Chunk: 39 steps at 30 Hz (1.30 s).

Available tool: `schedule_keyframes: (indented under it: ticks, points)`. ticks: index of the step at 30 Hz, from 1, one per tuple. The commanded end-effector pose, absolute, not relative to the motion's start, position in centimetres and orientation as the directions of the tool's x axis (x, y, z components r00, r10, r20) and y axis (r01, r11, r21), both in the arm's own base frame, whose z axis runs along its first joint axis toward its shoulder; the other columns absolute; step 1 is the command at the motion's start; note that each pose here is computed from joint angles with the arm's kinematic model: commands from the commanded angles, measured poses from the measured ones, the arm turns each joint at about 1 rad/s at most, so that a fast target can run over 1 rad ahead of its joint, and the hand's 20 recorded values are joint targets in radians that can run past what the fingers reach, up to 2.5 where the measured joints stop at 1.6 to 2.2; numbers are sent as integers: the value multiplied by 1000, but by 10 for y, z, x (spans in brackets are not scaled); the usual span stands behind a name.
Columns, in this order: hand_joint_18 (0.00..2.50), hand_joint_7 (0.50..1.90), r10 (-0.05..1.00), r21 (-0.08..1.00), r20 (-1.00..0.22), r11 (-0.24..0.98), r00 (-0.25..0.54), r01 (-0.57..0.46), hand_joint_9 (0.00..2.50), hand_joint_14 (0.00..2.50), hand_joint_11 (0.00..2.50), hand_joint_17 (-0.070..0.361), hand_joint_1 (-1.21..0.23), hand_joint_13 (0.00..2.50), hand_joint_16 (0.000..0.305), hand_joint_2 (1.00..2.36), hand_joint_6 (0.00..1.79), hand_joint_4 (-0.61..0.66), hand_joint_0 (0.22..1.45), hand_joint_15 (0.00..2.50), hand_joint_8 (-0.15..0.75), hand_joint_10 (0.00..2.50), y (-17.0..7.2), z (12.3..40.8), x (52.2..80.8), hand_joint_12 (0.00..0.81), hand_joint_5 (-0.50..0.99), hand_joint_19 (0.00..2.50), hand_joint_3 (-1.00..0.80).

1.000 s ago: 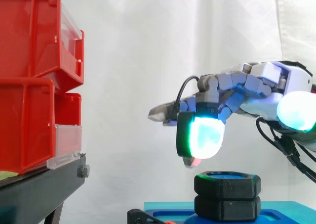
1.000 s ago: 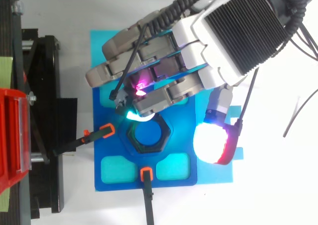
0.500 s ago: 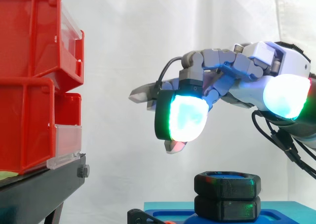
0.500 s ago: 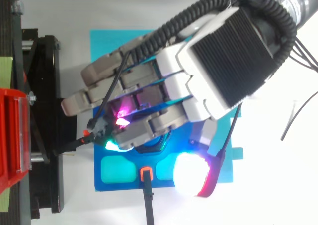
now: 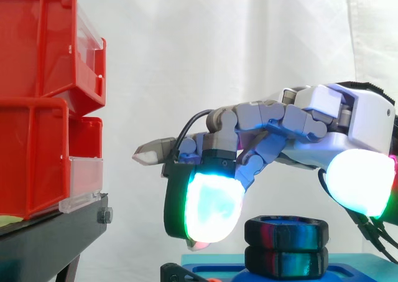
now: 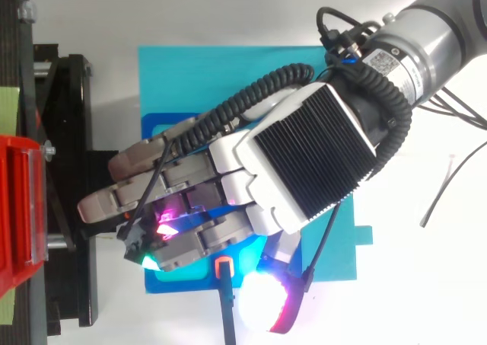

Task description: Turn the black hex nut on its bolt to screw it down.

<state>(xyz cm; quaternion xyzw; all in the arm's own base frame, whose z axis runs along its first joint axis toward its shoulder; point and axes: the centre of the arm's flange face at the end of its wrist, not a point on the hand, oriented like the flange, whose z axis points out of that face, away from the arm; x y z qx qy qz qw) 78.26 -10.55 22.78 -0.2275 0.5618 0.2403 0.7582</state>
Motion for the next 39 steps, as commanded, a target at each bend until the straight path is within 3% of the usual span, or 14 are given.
schedule_keyframes:
  ticks: [1,5,13,39]
  points:
    - [469,1209,97,-84,-962,785,256,-613,867,0,217,131,-234,349,58,1000,502,205,452,0,309,5,-104,227,783,389,-42,291,-500]
    - [489,1228,92,-89,-962,785,256,-613,869,0,225,133,-264,356,59,1000,502,238,442,0,315,6,-104,226,782,391,-44,295,-500]
    - [463,1218,63,-110,-965,786,256,-608,817,0,251,124,-462,341,55,1000,502,259,486,0,301,7,-103,224,781,372,-71,295,-500]
    - [489,1219,45,-132,-966,760,255,-637,841,0,260,119,-477,380,53,1000,502,289,505,0,301,7,-122,227,774,362,-72,313,-500]
